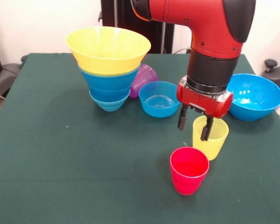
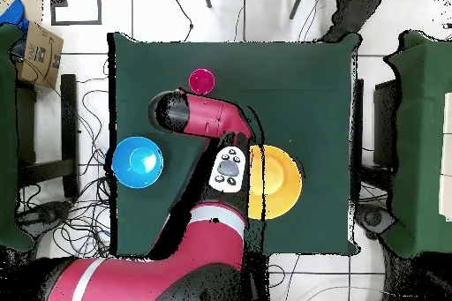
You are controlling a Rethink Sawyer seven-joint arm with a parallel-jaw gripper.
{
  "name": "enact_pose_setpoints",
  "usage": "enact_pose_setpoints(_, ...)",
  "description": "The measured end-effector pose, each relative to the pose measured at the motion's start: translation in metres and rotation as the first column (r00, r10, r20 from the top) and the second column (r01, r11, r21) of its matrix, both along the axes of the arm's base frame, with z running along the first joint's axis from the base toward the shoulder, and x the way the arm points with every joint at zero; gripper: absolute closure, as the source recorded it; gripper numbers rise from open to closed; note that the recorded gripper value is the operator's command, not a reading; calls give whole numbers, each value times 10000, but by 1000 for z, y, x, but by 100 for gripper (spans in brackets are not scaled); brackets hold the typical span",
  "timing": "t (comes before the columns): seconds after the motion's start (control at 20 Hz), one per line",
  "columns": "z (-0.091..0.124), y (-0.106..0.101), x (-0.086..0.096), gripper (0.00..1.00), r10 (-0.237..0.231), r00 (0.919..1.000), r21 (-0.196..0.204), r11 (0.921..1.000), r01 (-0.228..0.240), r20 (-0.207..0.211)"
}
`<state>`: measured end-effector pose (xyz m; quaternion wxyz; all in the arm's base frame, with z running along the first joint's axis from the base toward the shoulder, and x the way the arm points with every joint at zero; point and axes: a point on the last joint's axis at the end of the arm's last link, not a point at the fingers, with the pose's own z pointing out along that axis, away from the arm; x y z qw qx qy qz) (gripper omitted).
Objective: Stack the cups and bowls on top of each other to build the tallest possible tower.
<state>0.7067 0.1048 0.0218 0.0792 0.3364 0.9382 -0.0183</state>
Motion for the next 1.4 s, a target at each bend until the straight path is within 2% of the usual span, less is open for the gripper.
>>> enact_pose_setpoints(0.75, 7, 6, 1, 0, -138, 9999, 129, 9998, 138, 59)
enact_pose_setpoints(1.4, 56, 2, -3, 0, -491, 9981, 564, 9973, 470, 369)
